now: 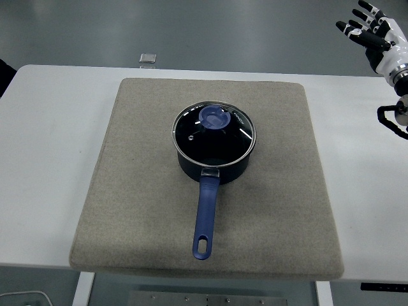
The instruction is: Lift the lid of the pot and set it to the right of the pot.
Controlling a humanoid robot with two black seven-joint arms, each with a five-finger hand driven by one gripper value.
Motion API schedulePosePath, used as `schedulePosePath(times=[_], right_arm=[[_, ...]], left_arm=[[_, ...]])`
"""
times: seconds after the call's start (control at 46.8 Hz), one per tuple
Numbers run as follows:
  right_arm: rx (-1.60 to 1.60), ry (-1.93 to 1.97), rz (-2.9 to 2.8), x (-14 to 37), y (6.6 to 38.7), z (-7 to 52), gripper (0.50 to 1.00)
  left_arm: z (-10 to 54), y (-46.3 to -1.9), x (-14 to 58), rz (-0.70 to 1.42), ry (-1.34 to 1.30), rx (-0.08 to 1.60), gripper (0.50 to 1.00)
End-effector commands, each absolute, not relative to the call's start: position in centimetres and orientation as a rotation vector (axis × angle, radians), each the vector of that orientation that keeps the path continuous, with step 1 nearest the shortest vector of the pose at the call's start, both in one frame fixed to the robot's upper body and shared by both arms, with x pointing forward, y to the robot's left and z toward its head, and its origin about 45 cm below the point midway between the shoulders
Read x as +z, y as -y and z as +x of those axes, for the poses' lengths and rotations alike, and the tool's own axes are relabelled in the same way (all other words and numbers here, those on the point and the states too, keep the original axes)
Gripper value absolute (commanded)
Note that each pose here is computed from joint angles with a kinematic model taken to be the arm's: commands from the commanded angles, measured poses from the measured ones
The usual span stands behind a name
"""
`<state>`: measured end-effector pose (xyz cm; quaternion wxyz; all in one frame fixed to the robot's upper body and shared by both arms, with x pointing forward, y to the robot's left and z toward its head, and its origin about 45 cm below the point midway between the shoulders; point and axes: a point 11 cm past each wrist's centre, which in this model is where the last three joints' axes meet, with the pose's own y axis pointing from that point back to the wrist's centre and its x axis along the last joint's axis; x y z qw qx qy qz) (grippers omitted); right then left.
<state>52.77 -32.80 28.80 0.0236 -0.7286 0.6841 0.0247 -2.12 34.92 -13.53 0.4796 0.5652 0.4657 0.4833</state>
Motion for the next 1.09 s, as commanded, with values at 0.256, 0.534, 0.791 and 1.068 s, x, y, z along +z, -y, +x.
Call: schedulePosePath(times=[0.256, 0.534, 0.791, 1.068], right_arm=[[0.077, -2.126, -2.246, 28.75, 32.83, 52.77, 0.909], [0.083, -2.123, -2.235, 28.91, 32.99, 52.79, 0.911], [0.088, -2.109, -2.227, 29.11, 32.49, 52.93, 0.909], [0.094, -2.113, -2.208, 29.26, 32.67, 52.95, 0.909]], left_arm=[[-2.31, -34.84, -13.54, 1.38, -1.141, 1.18, 1.0], [-2.33, -35.06, -13.51, 1.385, -1.137, 1.183, 1.0], [-2.33, -35.16, -13.49, 1.387, -1.136, 1.185, 1.0], [-2.33, -35.16, -13.49, 1.387, -1.136, 1.186, 1.0]])
